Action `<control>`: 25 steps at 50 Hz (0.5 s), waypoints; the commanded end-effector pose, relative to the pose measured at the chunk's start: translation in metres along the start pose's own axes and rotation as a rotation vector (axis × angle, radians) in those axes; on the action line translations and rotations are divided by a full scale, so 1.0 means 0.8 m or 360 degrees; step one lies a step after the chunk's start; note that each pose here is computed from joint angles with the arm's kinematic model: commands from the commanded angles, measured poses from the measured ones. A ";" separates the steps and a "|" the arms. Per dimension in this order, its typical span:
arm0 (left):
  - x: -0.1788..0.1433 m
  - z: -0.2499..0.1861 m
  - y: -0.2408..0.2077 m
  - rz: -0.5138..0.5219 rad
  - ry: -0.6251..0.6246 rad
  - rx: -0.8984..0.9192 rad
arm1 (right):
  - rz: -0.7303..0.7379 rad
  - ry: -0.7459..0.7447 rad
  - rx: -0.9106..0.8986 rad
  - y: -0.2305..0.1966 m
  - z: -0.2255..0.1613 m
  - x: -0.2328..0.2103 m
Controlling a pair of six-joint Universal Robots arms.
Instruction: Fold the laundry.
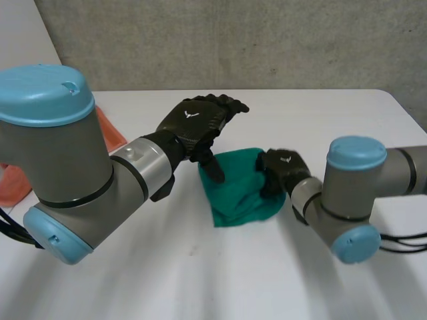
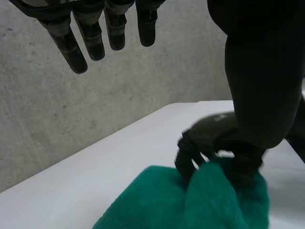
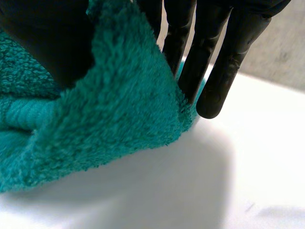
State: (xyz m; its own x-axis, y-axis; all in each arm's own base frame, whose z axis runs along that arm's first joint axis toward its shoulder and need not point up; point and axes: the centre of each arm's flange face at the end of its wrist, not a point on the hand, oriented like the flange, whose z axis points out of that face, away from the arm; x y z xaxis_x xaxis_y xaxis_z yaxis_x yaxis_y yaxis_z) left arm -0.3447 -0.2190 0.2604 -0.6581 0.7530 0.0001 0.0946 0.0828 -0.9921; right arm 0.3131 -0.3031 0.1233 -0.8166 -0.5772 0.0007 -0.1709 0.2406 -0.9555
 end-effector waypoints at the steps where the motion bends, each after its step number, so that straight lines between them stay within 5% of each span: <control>1: -0.013 0.001 0.001 -0.0008 -0.0043 -0.0004 | -0.0232 0.0114 0.0086 -0.028 0.044 0.066; 10: -0.015 0.002 0.004 -0.0027 -0.0052 -0.0018 | -0.0400 0.0383 0.0183 -0.040 0.106 0.215; 18: -0.014 0.000 0.013 -0.0038 -0.0053 -0.0054 | -0.0434 0.0760 0.0264 -0.040 0.096 0.373; 25: -0.014 -0.001 0.016 -0.0041 -0.0053 -0.0066 | -0.0489 0.0845 0.0296 -0.025 0.078 0.437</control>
State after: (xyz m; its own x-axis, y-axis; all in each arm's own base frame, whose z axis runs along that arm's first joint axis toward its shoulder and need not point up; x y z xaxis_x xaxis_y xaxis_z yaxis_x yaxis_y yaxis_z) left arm -0.3362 -0.2267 0.2496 -0.6850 0.7283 0.0196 0.1033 0.1237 -0.9869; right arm 0.1049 -0.5474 0.1308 -0.9190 -0.1577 0.3614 -0.3626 -0.0224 -0.9317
